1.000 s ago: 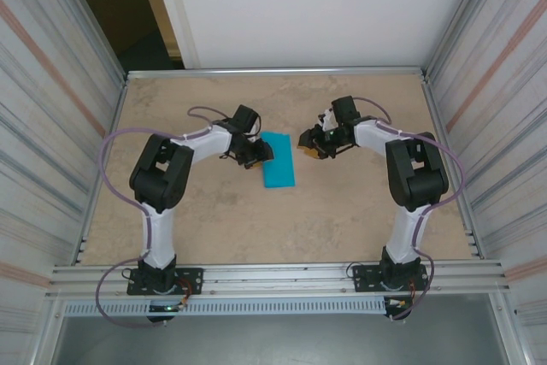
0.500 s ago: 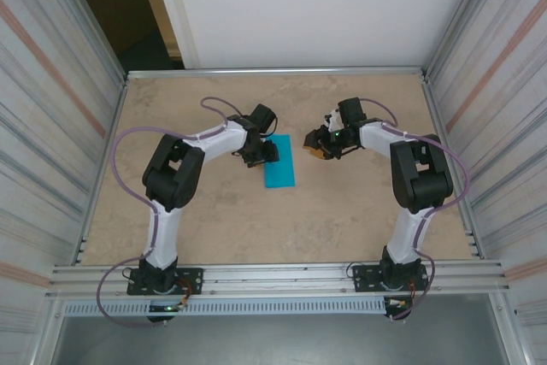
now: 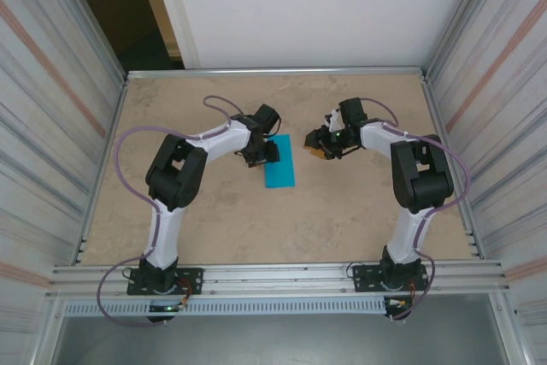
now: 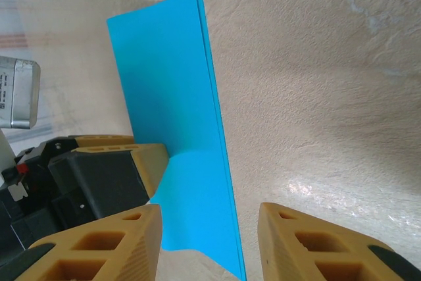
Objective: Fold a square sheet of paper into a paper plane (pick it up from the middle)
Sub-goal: Hold the square sheet of paper at the center of the table.
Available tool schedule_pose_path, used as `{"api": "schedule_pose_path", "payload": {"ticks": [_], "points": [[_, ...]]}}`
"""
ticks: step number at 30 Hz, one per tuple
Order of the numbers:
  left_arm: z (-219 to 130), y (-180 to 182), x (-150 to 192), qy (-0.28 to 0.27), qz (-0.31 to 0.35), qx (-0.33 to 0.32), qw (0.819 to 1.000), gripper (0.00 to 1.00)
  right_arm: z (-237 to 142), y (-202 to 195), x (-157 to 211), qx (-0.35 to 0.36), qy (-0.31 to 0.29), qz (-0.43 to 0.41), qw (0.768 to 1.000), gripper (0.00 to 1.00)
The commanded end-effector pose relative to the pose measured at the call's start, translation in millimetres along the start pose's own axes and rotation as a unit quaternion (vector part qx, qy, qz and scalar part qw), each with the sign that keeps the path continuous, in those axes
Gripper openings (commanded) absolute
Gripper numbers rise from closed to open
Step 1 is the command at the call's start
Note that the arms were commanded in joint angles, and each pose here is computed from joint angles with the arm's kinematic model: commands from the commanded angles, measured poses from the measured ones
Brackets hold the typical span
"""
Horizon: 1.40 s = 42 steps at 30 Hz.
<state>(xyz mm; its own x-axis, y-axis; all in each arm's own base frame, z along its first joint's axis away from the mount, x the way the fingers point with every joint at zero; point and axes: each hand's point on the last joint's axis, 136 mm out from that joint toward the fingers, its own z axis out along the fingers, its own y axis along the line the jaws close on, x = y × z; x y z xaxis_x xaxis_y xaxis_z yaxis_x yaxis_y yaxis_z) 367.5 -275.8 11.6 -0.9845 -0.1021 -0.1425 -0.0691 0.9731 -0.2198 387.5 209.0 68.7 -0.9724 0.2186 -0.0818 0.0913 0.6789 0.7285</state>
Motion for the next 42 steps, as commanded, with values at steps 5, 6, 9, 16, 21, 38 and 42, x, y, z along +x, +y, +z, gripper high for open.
{"api": "schedule_pose_path", "payload": {"ticks": [5, 6, 9, 16, 21, 38, 42], "points": [[65, 52, 72, 0.125, -0.014, -0.095, 0.987, 0.52, 1, 10, 5, -0.01, 0.007, -0.024, 1.0, 0.42], [65, 52, 72, 0.126, -0.013, -0.095, 0.987, 0.51, 1, 9, 5, -0.01, 0.008, -0.023, 1.0, 0.42], [67, 51, 73, 0.13, -0.007, -0.093, 0.987, 0.52, 1, 11, 6, -0.013, 0.011, -0.024, 1.0, 0.42], [70, 47, 73, 0.133, 0.004, -0.088, 0.987, 0.52, 6, 14, 11, -0.012, 0.02, -0.031, 0.999, 0.42], [72, 48, 74, 0.135, 0.003, -0.089, 0.987, 0.52, 10, 15, 13, -0.012, 0.025, -0.03, 0.999, 0.42], [79, 49, 79, 0.145, 0.009, -0.087, 0.986, 0.54, 40, 23, 30, -0.017, 0.057, -0.029, 0.998, 0.38], [80, 50, 79, 0.146, 0.008, -0.088, 0.985, 0.54, 52, 30, 30, -0.025, 0.066, -0.028, 0.997, 0.31]]}}
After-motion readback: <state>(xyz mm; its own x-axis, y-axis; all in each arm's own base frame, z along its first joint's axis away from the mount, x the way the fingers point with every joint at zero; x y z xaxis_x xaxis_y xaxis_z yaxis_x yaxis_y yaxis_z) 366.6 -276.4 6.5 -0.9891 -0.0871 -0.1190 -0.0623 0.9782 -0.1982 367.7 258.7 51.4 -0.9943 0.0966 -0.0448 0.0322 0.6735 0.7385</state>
